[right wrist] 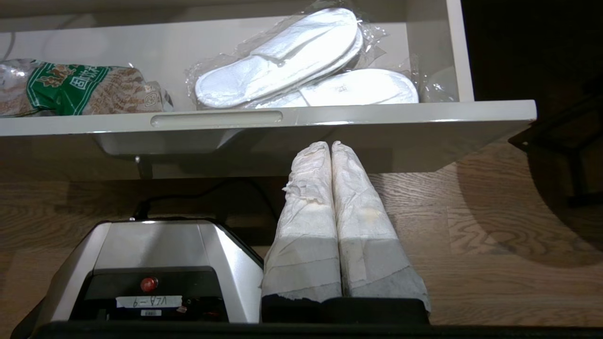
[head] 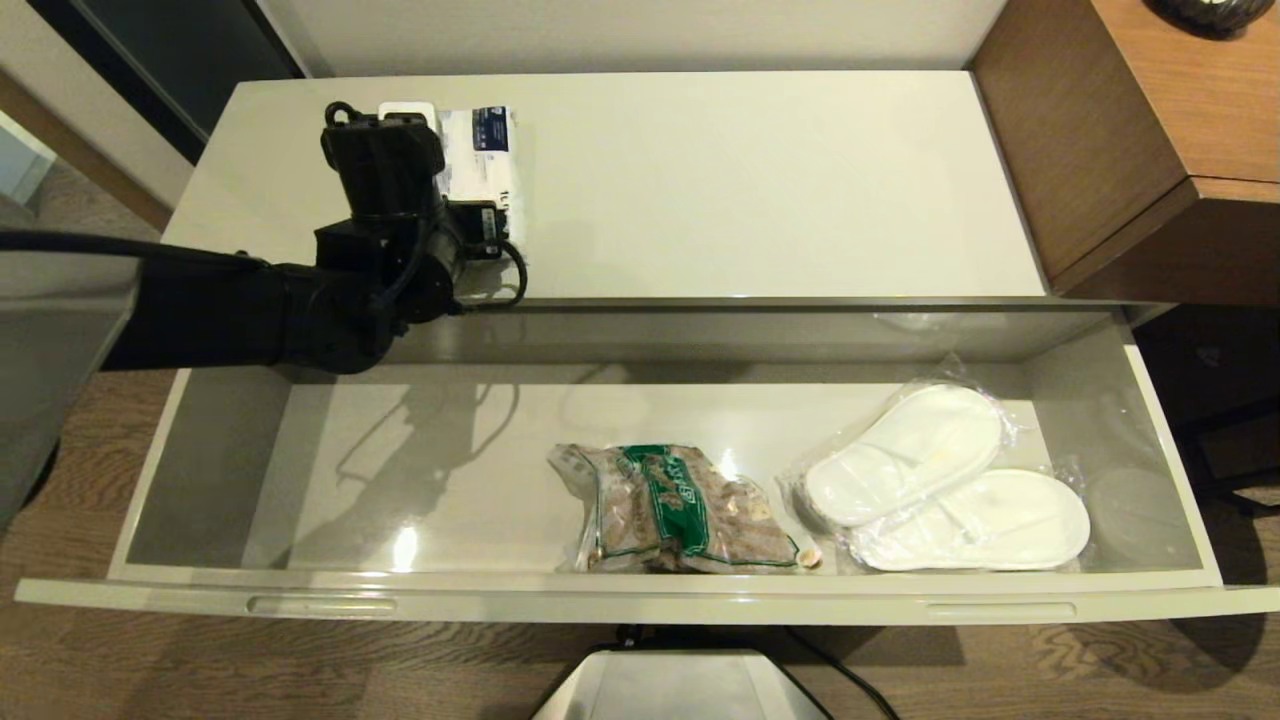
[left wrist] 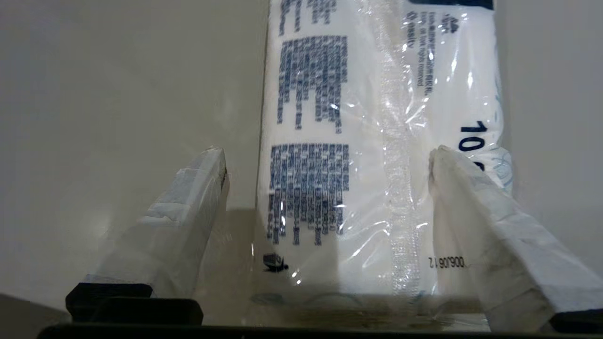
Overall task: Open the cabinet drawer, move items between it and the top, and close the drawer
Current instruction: Pick up the tissue on the table
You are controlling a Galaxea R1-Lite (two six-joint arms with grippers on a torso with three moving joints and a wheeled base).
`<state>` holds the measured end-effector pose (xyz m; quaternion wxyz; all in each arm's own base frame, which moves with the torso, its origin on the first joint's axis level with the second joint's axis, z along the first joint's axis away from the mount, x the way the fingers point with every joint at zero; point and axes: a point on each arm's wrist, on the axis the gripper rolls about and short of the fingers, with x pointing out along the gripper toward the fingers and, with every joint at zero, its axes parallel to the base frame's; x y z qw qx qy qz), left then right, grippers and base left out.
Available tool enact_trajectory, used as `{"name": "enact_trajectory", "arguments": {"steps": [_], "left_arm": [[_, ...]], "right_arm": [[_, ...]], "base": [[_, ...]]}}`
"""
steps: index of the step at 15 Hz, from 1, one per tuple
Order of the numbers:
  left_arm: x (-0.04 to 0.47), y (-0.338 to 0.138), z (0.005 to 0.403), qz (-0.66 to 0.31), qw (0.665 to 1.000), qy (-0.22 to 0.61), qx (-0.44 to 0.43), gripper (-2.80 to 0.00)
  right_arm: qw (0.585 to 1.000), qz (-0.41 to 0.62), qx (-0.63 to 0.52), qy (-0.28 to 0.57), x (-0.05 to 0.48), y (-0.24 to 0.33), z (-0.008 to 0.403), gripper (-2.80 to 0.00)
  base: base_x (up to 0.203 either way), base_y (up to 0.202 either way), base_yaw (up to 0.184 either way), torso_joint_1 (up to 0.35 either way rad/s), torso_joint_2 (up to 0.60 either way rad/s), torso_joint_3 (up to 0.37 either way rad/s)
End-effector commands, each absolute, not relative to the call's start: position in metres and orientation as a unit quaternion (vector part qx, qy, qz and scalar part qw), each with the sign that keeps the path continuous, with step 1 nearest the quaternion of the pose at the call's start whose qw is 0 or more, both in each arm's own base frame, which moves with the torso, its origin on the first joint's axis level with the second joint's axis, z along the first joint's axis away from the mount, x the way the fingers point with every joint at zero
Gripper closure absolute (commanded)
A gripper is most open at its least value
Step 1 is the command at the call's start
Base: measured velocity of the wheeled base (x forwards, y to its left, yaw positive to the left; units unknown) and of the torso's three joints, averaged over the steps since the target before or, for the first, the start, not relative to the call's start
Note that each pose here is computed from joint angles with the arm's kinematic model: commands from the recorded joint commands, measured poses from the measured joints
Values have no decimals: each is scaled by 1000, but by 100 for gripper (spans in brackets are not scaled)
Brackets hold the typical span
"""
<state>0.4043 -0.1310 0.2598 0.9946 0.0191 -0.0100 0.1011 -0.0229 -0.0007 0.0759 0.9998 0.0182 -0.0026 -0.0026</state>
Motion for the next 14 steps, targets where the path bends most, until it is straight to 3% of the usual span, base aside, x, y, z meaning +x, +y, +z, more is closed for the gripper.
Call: {"name": "enact_trajectory", "arguments": {"steps": [1, 9, 14], "left_arm": [[409, -133, 243, 108, 994, 17, -27, -280], [410, -116, 236, 48, 980, 108, -162, -280], [421, -107, 237, 38, 979, 106, -170, -280]], "right_arm": [[1000, -2, 19, -11, -24, -1, 75, 0], [1000, -3, 19, -11, -24, -1, 75, 0], [1000, -3, 19, -12, -24, -1, 76, 0]], "base": [[0, 0, 0, 0, 0, 0], [0, 0, 0, 0, 0, 0], [0, 0, 0, 0, 0, 0]]}}
